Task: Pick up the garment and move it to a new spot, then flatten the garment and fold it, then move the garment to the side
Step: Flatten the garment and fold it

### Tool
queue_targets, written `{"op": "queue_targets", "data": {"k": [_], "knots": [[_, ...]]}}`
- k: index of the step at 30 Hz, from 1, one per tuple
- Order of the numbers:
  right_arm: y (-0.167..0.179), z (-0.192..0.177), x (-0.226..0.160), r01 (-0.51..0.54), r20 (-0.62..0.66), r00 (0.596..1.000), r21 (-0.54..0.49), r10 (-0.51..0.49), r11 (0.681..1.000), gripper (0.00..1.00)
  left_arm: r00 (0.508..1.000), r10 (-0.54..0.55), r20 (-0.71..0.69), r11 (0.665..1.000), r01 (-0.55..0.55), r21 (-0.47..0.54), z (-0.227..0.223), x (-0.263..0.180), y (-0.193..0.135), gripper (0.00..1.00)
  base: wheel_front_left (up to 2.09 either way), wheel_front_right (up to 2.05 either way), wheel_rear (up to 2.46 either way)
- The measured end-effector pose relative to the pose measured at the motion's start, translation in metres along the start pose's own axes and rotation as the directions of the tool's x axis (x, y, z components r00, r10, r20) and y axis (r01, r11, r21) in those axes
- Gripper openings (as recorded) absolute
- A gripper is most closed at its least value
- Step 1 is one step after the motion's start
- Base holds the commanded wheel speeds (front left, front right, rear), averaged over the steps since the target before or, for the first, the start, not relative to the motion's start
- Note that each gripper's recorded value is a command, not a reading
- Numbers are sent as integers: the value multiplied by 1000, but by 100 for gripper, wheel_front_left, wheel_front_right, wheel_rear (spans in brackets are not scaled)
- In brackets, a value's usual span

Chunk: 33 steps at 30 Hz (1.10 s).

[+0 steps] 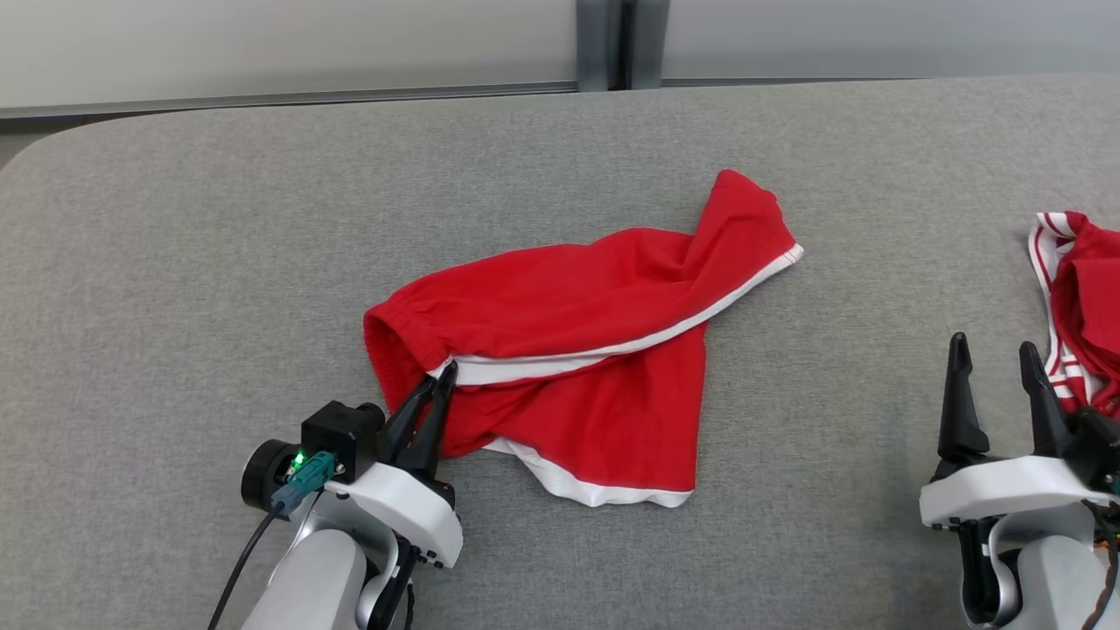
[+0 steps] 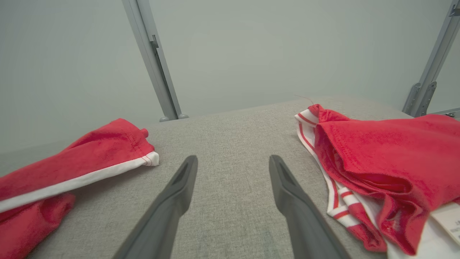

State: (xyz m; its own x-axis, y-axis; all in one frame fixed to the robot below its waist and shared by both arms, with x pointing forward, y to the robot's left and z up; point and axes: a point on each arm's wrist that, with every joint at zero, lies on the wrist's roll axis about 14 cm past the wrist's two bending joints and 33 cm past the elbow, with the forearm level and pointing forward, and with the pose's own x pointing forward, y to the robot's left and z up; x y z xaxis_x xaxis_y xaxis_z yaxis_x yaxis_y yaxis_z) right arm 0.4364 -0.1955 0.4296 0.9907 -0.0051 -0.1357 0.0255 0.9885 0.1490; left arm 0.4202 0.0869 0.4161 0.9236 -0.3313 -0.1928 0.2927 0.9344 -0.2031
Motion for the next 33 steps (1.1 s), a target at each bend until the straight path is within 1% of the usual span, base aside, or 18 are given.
{"op": "queue_targets", "data": {"k": [4,8,9,11,12,13,16,20,25,30,33], "knots": [[18,-2,8,-49,-6,999,-6,49,999,100,999,15,39,1000,-15,0,12,-2,5,0,0,0,0],[47,-3,21,-138,-27,990,-21,137,990,100,997,37,61,999,-37,0,19,-8,12,0,0,0,0],[47,-3,21,-138,-27,990,-21,137,990,100,997,37,61,999,-37,0,19,-8,12,0,0,0,0],[64,-8,27,-197,-66,979,-45,194,979,100,997,44,67,999,-44,2,21,-10,14,0,0,0,0],[70,-11,29,-228,-88,971,-74,222,971,100,997,47,68,999,-47,3,22,-12,15,0,0,0,0],[75,-18,35,-269,-132,958,-121,253,956,100,996,54,69,999,-54,3,21,-14,17,0,0,0,0],[78,-30,42,-306,-198,941,-153,275,940,100,996,63,66,998,-63,3,20,-16,20,0,0,0,0],[85,-49,43,-354,-284,910,-159,301,922,100,996,66,62,998,-66,2,19,-17,22,0,0,0,0],[86,-64,41,-416,-363,872,-198,328,887,100,996,69,64,998,-70,2,19,-17,23,0,0,0,0],[88,-69,41,-463,-398,848,-239,349,853,100,996,67,62,998,-67,0,19,-16,23,0,0,0,0],[90,-69,44,-476,-403,843,-251,356,843,100,996,65,65,998,-66,2,20,-14,23,0,0,0,0]]}}
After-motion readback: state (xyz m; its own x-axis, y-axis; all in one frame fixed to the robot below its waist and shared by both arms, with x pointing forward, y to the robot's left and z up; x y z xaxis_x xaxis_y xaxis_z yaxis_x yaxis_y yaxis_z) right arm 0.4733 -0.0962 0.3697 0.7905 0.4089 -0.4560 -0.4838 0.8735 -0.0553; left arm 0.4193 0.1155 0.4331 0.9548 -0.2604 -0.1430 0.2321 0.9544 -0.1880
